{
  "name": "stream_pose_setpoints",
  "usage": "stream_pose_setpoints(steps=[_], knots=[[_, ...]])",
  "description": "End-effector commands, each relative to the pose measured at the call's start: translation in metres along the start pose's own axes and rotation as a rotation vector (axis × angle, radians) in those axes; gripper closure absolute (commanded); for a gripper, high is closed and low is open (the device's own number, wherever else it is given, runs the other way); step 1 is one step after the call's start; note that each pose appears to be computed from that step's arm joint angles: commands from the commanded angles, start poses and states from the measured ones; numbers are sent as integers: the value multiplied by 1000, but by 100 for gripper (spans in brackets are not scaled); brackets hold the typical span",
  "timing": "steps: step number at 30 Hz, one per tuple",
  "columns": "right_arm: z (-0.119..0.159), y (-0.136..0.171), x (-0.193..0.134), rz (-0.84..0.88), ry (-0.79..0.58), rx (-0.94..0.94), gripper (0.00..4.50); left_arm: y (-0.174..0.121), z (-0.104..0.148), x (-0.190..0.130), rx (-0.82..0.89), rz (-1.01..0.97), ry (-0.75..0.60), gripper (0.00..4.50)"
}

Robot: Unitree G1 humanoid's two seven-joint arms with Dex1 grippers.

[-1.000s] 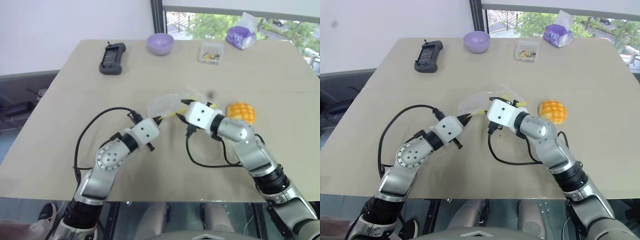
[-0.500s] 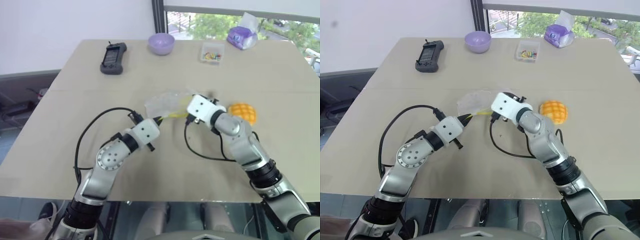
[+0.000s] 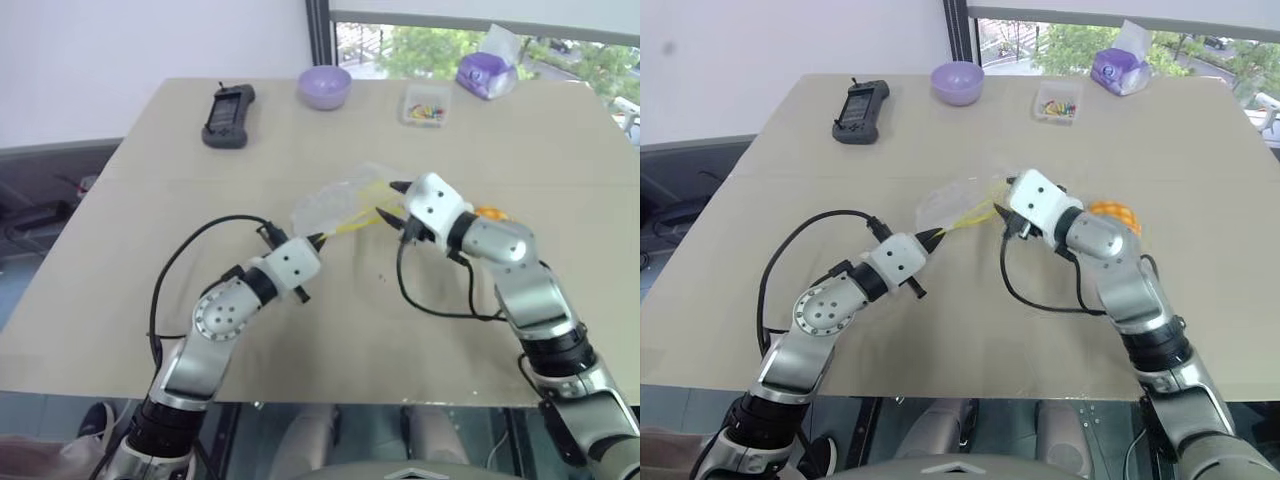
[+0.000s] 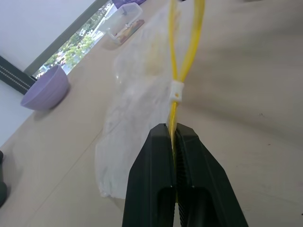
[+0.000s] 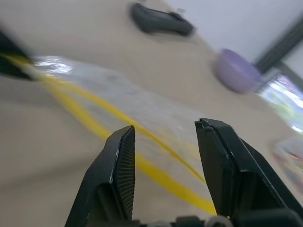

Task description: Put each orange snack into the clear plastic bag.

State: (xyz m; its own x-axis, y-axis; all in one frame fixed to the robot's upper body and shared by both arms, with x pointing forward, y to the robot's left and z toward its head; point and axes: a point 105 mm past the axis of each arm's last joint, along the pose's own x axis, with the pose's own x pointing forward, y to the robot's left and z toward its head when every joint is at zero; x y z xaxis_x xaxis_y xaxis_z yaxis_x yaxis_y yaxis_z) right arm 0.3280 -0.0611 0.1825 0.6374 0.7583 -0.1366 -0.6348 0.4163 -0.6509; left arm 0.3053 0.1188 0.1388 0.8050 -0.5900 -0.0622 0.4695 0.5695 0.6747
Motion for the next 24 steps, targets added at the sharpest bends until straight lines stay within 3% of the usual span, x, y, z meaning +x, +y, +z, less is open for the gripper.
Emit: stream_pose_setpoints(steps=[1,5,8,11,16,24], knots=[[24,-12,-10,-45,-135,-3,231,4,10,0,21,12,-37,450],[18,-3,-14,30,-115,-27,231,4,9,1,19,11,-38,450],[9,2,-15,47,-85,-16,104,3,10,2,19,10,-40,450],[6,0,-14,24,-71,14,9,3,10,2,19,10,-41,450],[2,1,-13,27,-54,45,9,3,10,2,19,11,-40,450],[-5,10,-9,46,-26,155,383,3,9,2,18,13,-37,450]])
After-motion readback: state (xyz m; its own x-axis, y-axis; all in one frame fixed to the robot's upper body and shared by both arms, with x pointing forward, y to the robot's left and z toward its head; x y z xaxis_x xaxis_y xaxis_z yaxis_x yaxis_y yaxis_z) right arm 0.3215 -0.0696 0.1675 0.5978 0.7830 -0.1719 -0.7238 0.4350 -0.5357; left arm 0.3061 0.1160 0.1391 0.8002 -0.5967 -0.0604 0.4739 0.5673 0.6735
